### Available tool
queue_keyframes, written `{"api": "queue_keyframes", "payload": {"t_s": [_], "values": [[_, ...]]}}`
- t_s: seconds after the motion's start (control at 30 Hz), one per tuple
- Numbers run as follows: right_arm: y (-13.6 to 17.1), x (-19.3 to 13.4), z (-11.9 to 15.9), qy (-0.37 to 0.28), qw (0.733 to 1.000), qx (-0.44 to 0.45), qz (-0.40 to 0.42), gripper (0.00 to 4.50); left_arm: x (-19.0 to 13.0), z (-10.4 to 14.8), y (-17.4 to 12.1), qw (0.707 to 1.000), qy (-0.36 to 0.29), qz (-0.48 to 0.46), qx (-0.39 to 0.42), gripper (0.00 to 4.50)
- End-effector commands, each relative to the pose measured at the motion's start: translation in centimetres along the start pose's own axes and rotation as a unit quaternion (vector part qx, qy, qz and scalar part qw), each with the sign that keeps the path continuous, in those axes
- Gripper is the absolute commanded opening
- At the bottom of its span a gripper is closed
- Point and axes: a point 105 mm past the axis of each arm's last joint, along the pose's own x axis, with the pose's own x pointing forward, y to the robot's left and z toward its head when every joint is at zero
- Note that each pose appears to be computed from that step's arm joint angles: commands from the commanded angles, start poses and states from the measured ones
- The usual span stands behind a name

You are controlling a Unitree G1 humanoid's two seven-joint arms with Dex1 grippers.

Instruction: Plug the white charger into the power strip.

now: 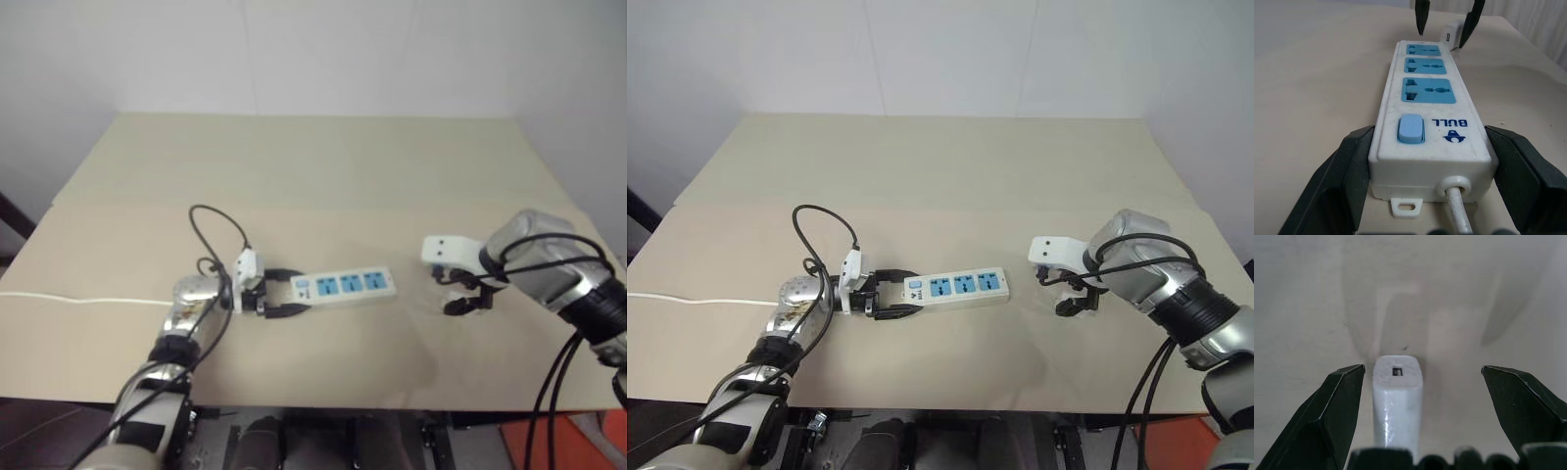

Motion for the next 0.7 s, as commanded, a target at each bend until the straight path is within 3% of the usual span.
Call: {"api": "queue_keyframes", "payload": {"t_s": [0.03,0.17,0.23,0.37,0.53,0.7], "values": [[-0.57,-1.00,0.34,-0.005,1.000,0.002,-0.011,4.50,0.65,0.40,-0.35,1.000,-0.013,-0.002,0.009,3.68],[-0.30,-0.80,0.43,-0.007,1.000,0.009,-0.007,4.50,0.79,0.13,-0.66,1.000,-0.013,0.000,0.008,3.68],[-0.22,-0.82,0.41,-0.006,1.000,0.007,-0.007,4.12,0.84,0.10,-0.75,1.000,-0.012,0.000,0.008,3.65],[-0.10,-0.82,0.33,-0.004,1.000,0.009,-0.007,2.97,0.85,0.06,-0.72,1.000,-0.009,-0.001,0.009,3.65],[-0.04,-0.90,0.13,0.002,1.000,0.006,-0.013,1.22,1.07,0.12,-0.69,1.000,-0.007,-0.006,0.009,3.65],[-0.04,-1.72,0.96,-0.020,0.999,0.003,-0.027,1.14,1.29,0.09,-1.18,1.000,-0.001,-0.027,0.010,3.65]]}}
